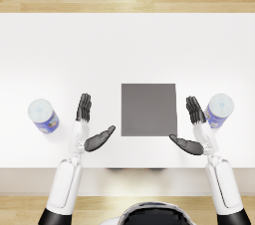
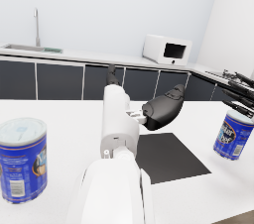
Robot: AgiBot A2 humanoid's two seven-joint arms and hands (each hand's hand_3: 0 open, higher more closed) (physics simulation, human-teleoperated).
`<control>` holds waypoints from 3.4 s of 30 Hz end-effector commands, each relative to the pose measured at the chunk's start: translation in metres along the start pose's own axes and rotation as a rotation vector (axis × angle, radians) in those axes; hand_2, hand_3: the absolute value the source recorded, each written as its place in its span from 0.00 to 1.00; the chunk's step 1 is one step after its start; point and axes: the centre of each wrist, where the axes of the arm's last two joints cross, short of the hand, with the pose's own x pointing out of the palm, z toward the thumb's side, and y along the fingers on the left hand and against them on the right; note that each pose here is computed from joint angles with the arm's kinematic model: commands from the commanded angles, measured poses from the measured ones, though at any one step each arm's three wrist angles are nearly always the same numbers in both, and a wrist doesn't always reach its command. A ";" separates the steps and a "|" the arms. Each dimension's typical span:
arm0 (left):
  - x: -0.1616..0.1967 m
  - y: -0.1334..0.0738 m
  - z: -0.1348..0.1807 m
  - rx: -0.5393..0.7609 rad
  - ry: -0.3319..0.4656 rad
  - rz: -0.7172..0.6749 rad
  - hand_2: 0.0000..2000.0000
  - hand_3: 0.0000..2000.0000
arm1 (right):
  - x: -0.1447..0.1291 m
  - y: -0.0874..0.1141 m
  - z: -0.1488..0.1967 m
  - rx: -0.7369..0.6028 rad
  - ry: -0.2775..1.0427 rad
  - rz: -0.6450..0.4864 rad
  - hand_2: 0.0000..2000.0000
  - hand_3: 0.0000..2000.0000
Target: Pick up the blue can on the left and place it in the middle, then pick up the blue can on the right and place it on top of the can in the middle
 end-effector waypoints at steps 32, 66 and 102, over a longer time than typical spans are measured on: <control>-0.072 -0.002 0.067 0.346 0.420 0.275 0.00 0.00 | -0.052 0.016 0.055 -0.277 0.435 -0.398 0.00 0.00; -0.152 -0.007 -0.058 -0.169 0.328 0.530 0.00 0.00 | -0.103 0.013 -0.079 0.251 0.352 -0.538 0.00 0.00; 0.037 0.092 -0.026 0.058 0.168 -0.173 1.00 0.76 | -0.041 -0.035 0.038 -0.243 0.419 -0.310 1.00 0.76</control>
